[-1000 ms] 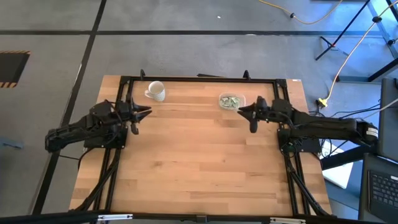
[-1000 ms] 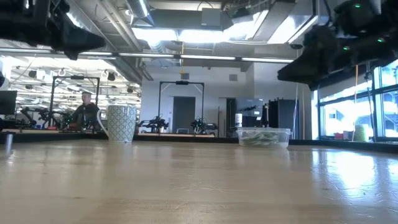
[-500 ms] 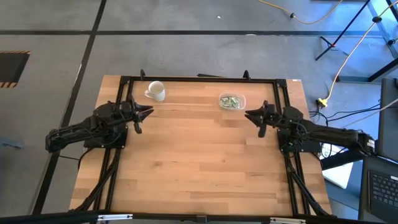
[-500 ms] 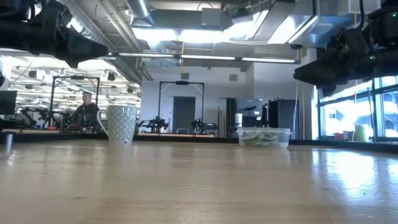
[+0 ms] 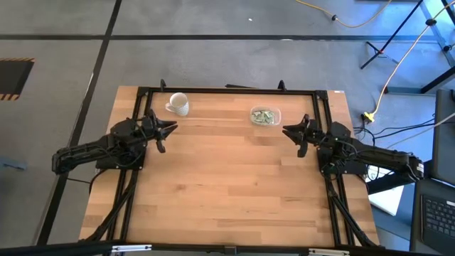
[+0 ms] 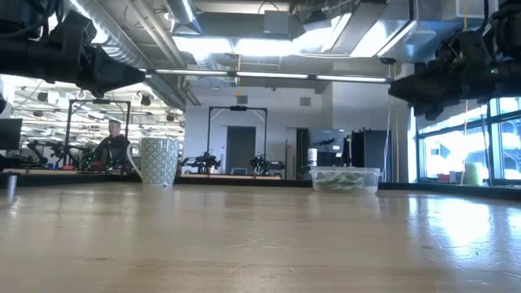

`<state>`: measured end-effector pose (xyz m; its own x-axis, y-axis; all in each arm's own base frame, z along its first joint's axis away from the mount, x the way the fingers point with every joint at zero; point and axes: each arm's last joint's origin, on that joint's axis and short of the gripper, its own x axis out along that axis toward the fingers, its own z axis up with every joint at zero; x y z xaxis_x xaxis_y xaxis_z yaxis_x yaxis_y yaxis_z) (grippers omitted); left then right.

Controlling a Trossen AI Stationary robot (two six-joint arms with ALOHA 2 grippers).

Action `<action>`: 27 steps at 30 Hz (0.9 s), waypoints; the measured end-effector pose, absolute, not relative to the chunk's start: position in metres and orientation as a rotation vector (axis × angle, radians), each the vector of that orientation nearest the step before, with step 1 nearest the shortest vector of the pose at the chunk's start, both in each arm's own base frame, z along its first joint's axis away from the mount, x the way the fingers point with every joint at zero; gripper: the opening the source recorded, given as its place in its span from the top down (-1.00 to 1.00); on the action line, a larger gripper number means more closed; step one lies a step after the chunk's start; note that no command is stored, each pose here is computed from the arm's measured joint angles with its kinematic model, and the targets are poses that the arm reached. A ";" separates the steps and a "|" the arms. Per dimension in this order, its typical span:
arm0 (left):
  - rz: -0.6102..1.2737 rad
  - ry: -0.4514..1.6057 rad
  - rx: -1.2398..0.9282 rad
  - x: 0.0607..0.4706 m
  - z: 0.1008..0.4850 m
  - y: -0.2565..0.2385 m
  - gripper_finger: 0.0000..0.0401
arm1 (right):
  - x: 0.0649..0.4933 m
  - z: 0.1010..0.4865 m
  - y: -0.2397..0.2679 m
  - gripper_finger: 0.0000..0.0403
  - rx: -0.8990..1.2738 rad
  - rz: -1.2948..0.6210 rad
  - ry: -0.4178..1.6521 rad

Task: Pick and place items into bin
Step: Return to Home Position

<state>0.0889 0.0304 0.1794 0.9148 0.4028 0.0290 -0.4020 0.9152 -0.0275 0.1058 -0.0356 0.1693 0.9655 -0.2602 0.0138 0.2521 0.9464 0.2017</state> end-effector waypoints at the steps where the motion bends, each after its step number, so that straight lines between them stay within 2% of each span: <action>1: 0.414 -0.026 -0.022 0.089 0.179 0.030 0.67 | 0.106 0.169 -0.036 0.51 0.200 -0.262 -0.034; 11: 0.415 -0.009 -0.029 0.089 0.177 0.030 0.67 | 0.106 0.165 -0.036 0.51 0.178 -0.269 0.005; 17: 0.459 -0.003 0.000 0.088 0.177 0.032 0.67 | 0.104 0.165 -0.040 0.51 0.132 -0.412 0.003; 27: 0.466 0.005 0.003 0.088 0.176 0.032 0.67 | 0.100 0.162 -0.038 0.51 0.125 -0.417 0.039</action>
